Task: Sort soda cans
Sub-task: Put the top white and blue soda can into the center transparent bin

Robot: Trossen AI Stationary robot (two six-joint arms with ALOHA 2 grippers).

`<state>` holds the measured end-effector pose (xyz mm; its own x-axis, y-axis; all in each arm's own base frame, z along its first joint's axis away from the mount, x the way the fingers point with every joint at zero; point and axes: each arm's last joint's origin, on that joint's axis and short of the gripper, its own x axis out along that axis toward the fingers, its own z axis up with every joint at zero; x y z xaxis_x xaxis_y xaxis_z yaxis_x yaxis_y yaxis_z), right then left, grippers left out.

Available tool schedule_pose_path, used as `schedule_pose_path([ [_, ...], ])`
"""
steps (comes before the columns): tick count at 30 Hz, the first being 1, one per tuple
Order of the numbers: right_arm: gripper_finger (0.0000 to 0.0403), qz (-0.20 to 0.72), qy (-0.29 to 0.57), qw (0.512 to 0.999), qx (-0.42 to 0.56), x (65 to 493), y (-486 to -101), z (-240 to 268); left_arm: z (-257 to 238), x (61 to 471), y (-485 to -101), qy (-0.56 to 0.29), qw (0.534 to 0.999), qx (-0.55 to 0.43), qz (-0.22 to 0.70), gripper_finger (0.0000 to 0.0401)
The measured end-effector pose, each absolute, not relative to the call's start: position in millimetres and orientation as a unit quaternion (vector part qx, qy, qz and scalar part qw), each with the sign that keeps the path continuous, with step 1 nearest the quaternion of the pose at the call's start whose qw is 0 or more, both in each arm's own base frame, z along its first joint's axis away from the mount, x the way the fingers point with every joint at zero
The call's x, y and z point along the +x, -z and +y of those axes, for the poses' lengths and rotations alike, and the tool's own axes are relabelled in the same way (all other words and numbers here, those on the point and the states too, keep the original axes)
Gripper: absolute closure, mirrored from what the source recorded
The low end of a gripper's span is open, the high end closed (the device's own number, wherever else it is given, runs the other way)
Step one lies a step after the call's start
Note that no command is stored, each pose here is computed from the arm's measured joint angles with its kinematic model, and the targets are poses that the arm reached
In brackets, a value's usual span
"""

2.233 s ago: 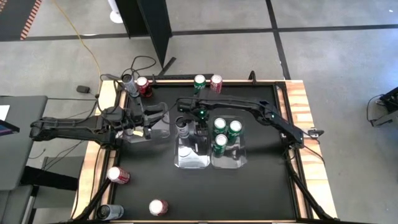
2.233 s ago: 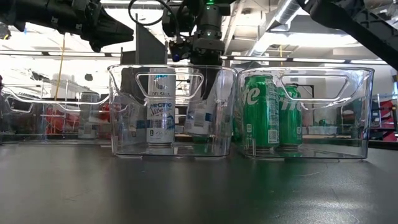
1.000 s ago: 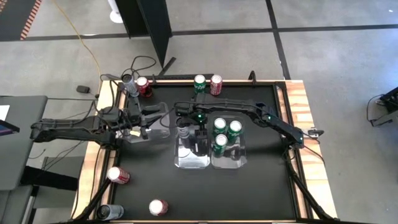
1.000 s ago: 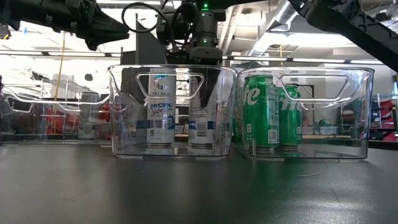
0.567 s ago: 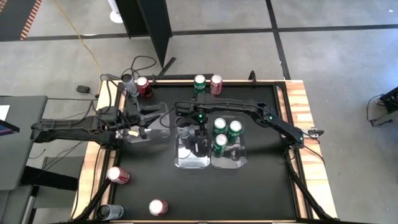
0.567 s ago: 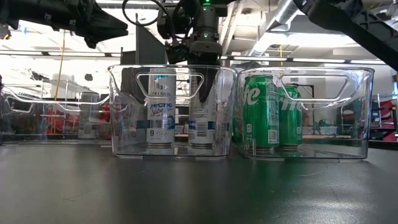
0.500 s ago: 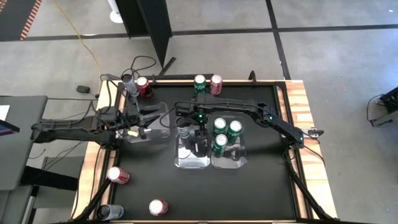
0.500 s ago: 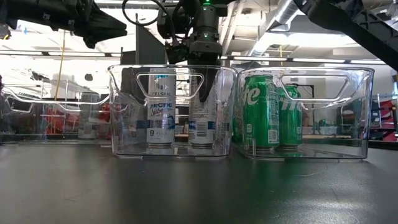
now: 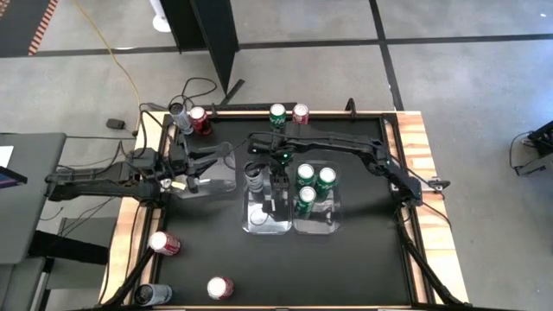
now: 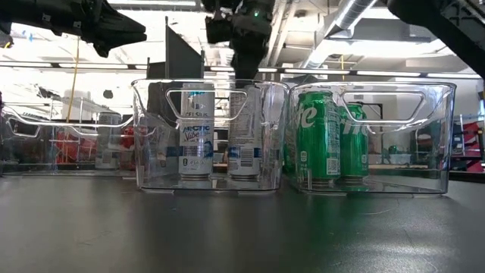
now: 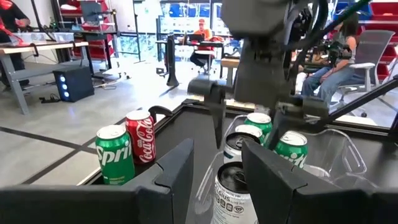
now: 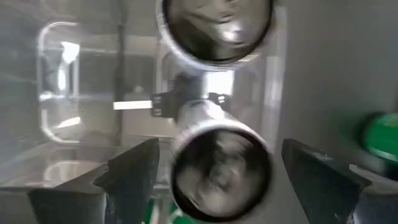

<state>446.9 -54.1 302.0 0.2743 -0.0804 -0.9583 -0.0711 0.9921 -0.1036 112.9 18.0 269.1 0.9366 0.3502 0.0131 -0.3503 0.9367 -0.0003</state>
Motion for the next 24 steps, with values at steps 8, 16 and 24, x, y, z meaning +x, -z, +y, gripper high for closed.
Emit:
schedule_pose_path([
  [8, 0.0055, 0.545, 0.049, 0.832, -0.087, 426, -350, -54, 18, 113, -269, -0.178, 0.984, 0.000, -0.007, 0.0269],
  [16, 0.0064, 0.468, 0.070, 0.876, -0.089, 398, -400, -56, 18, 112, -269, -0.182, 0.983, -0.001, -0.007, 0.0269],
  [24, 0.0070, 0.471, 0.123, 0.871, -0.057, 382, -406, -99, 18, 112, -269, -0.182, 0.983, 0.000, -0.004, 0.0269],
])
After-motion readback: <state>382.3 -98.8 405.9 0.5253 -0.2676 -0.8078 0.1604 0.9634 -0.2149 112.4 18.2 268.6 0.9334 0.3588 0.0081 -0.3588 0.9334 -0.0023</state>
